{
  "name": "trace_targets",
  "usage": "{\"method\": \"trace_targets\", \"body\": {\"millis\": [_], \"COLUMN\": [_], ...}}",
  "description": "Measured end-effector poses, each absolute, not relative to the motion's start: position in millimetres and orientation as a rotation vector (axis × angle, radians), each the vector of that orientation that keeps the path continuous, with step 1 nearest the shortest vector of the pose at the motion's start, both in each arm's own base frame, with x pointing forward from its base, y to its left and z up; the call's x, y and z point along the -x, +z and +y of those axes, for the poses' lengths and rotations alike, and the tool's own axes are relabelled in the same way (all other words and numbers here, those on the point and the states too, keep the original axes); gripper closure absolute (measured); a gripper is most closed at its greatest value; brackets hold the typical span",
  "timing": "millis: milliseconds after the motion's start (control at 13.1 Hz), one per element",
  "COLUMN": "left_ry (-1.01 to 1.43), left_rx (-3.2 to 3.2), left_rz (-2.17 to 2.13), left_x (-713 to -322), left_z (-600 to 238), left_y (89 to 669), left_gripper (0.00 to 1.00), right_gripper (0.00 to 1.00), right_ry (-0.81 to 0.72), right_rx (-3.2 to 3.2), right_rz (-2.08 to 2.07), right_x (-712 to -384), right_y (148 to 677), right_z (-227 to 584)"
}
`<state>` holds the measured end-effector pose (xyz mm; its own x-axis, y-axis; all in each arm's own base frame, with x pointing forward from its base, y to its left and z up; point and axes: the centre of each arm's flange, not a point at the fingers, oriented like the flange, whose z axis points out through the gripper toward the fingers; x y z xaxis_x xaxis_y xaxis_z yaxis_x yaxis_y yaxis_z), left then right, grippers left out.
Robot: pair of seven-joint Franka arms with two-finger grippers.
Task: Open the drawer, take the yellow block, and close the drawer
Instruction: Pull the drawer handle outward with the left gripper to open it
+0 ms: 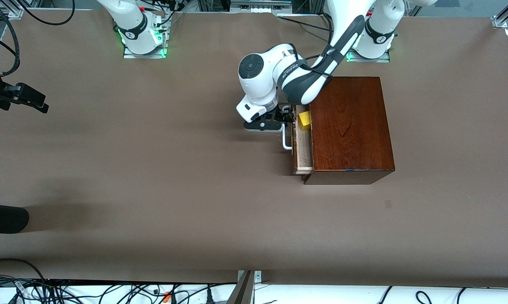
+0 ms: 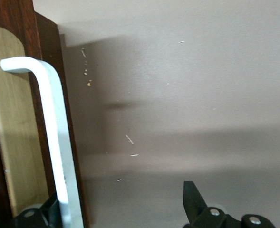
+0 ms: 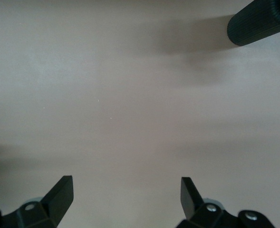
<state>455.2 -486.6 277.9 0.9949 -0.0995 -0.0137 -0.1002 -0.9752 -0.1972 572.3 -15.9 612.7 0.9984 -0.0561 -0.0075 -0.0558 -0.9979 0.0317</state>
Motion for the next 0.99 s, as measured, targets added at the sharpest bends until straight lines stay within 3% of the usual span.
{"method": "trace_targets", "body": {"millis": [993], "left_ry": [0.013], "left_rx": [3.084], "left_rz": [0.089], "left_x": [-460.2], "left_z": [-524.3], "left_y": [293.2], "left_gripper": [0.0], "right_gripper": [0.0], "right_ry": [-0.013], "right_rx": [-3.109], "right_rz": [-0.087], "right_x": [-572.3], "right_y": [612.7], "right_z": [-15.9]}}
